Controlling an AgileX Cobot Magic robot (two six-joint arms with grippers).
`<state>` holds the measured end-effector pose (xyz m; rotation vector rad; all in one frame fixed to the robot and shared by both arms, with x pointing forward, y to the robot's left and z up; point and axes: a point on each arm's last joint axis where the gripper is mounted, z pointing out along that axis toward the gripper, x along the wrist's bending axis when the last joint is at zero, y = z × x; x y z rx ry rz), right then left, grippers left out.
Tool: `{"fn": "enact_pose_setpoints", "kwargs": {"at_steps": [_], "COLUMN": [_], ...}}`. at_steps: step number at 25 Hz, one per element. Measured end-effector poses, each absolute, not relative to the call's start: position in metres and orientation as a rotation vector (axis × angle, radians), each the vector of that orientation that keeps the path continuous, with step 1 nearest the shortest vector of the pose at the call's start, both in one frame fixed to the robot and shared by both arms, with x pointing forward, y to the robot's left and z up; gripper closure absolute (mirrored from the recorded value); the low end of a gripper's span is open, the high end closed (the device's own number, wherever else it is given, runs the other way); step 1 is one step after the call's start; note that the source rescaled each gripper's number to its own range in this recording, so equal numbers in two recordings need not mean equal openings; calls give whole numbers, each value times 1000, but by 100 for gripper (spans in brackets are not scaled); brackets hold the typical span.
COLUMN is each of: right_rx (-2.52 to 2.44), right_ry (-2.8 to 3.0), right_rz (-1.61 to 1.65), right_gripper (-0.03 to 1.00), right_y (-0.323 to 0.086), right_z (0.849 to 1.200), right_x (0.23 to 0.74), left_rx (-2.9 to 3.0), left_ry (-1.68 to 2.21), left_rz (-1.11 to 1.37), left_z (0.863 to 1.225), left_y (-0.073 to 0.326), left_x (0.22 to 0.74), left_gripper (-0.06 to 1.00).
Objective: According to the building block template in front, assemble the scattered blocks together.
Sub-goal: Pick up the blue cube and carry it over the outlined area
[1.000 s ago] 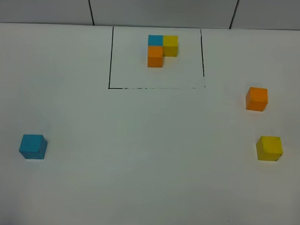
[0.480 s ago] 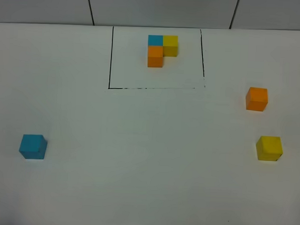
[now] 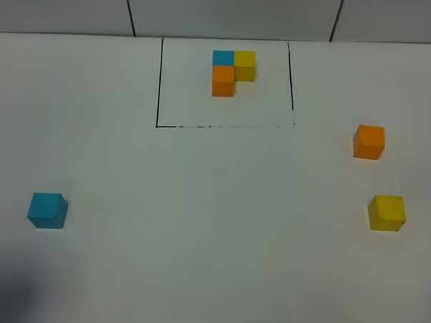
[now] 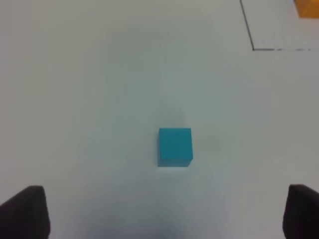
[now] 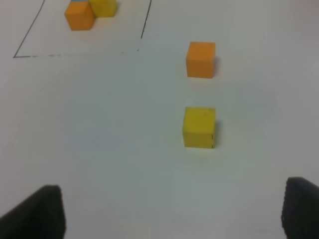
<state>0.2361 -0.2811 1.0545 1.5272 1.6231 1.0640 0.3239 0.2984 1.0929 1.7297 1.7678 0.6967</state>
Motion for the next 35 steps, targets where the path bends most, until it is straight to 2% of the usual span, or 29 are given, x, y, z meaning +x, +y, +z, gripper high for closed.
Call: {"fn": "enact_pose_setpoints", "kwargs": {"at_steps": [6,11,15,23,35], "right_rx": [1528,1528,1530,1532,1535], "right_ry": [1623,1623,1621,1620,1618], "right_rz": [1064,1064,1066,1067,1069], "right_gripper": [22,22,22,22,22], "right_y": [-281,-281,-281,-281,-281], "right_z": [1054,1054,1054,1054,1054], "right_x": [236,236,236,236,236], "left_rx": [1924,2106,2238,2268,2299], "left_ry": [1969,2040,2053,2129,2159], "left_rz": [435,233,113,36,17], "left_z": [1077,1037,998,949,931], "left_y": [292,278,262,254,259], "left_x": [405,466,494,517,512], "left_gripper": [-4,-4,-4,-4,-4]}}
